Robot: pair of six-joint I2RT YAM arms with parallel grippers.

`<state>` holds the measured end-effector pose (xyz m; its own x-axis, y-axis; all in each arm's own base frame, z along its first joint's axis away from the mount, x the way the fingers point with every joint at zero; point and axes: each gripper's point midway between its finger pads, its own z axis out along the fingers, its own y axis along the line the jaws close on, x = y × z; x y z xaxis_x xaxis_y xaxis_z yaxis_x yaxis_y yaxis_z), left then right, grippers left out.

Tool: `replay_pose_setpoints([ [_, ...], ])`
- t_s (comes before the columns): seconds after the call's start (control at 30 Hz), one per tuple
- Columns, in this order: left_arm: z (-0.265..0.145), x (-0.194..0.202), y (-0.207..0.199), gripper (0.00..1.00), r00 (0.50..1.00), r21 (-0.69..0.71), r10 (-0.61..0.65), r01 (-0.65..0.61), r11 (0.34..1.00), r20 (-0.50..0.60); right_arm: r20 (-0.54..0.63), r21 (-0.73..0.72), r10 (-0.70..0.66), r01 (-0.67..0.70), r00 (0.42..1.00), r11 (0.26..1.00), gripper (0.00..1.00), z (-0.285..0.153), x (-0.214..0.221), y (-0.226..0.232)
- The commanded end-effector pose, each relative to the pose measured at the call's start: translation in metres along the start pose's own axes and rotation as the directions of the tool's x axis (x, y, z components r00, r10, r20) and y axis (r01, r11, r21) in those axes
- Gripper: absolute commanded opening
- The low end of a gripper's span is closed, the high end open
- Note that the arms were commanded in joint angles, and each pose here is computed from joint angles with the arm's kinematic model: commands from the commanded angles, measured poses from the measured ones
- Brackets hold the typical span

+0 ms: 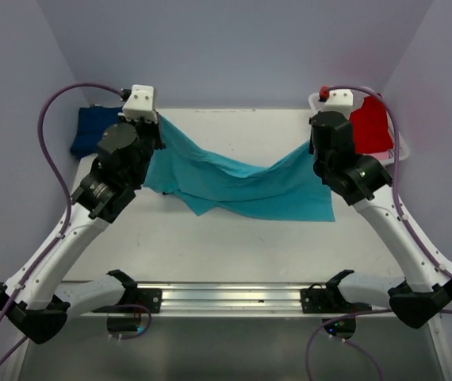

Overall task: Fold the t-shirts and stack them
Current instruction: Flatten the tshirt out

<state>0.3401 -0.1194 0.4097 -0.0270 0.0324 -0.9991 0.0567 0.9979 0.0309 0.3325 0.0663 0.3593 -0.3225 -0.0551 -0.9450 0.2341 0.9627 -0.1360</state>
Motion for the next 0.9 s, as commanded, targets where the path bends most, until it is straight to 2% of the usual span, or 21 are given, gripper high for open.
replay_pose_setpoints([
  [0.0,-0.053,-0.085,0.018,0.0,0.963,0.095,-0.074,0.051,0.994,0.259,0.261,-0.143,0.122,-0.087,0.958,0.986,0.0,-0.047,-0.07,-0.022],
  [0.03,-0.06,-0.082,0.016,0.0,0.96,0.124,-0.067,0.034,0.992,0.273,0.294,-0.167,0.141,-0.095,0.945,0.981,0.0,-0.055,-0.075,-0.026],
  [0.07,-0.088,-0.102,0.027,0.0,0.929,0.151,-0.086,0.033,0.988,0.361,0.313,-0.191,0.163,-0.106,0.936,0.976,0.0,-0.061,-0.071,-0.029],
  [0.1,-0.102,-0.107,0.023,0.0,0.912,0.209,-0.096,0.012,0.978,0.398,0.357,-0.208,0.142,-0.07,0.923,0.976,0.0,-0.071,-0.076,-0.035],
  [0.13,-0.111,-0.109,0.026,0.0,0.902,0.216,-0.095,0.002,0.976,0.421,0.43,-0.23,0.204,-0.112,0.879,0.967,0.0,-0.092,-0.085,-0.054],
  [0.2,-0.143,-0.126,0.038,0.0,0.874,0.24,-0.108,-0.01,0.971,0.473,0.528,-0.263,0.246,-0.119,0.813,0.958,0.0,-0.124,-0.098,-0.079],
  [0.27,-0.165,-0.135,0.043,0.0,0.856,0.27,-0.098,-0.05,0.962,0.508,0.577,-0.285,0.252,-0.097,0.777,0.953,0.0,-0.141,-0.102,-0.09],
  [0.33,-0.182,-0.148,0.048,0.0,0.834,0.283,-0.109,-0.058,0.957,0.541,0.652,-0.306,0.273,-0.083,0.707,0.948,0.0,-0.168,-0.109,-0.109],
  [0.43,-0.201,-0.162,0.049,0.0,0.81,0.32,-0.132,-0.072,0.945,0.572,0.697,-0.301,0.286,-0.093,0.658,0.949,0.0,-0.187,-0.116,-0.129],
  [0.53,-0.2,-0.169,0.046,0.0,0.8,0.33,-0.137,-0.08,0.941,0.584,0.676,-0.241,0.251,-0.114,0.693,0.964,0.0,-0.177,-0.117,-0.133],
  [0.63,-0.168,-0.165,0.05,0.0,0.831,0.247,-0.113,-0.03,0.969,0.545,0.581,-0.192,0.18,-0.081,0.794,0.978,0.0,-0.138,-0.113,-0.103],
  [0.67,-0.144,-0.158,0.051,0.0,0.858,0.187,-0.092,-0.004,0.982,0.505,0.546,-0.153,0.161,-0.091,0.822,0.984,0.0,-0.125,-0.109,-0.099],
  [0.7,-0.132,-0.153,0.05,0.0,0.872,0.158,-0.077,0.0,0.987,0.483,0.477,-0.129,0.098,-0.041,0.874,0.991,0.0,-0.095,-0.099,-0.072],
  [0.77,-0.094,-0.136,0.046,0.0,0.905,0.07,-0.016,-0.015,0.997,0.424,0.411,-0.076,0.059,-0.03,0.91,0.997,0.0,-0.067,-0.09,-0.055],
  [0.8,-0.079,-0.125,0.043,0.0,0.92,0.044,0.007,-0.026,0.999,0.392,0.355,-0.067,0.023,0.001,0.935,0.998,0.0,-0.042,-0.079,-0.032],
  [0.83,-0.067,-0.123,0.042,0.0,0.92,0.013,0.023,-0.03,0.999,0.392,0.327,-0.061,0.008,0.013,0.945,0.998,0.0,-0.028,-0.073,-0.019],
  [0.87,-0.042,-0.106,0.034,0.0,0.939,-0.013,0.056,-0.055,0.998,0.34,0.308,-0.06,0.015,0.004,0.951,0.998,0.0,-0.017,-0.069,-0.009],
])
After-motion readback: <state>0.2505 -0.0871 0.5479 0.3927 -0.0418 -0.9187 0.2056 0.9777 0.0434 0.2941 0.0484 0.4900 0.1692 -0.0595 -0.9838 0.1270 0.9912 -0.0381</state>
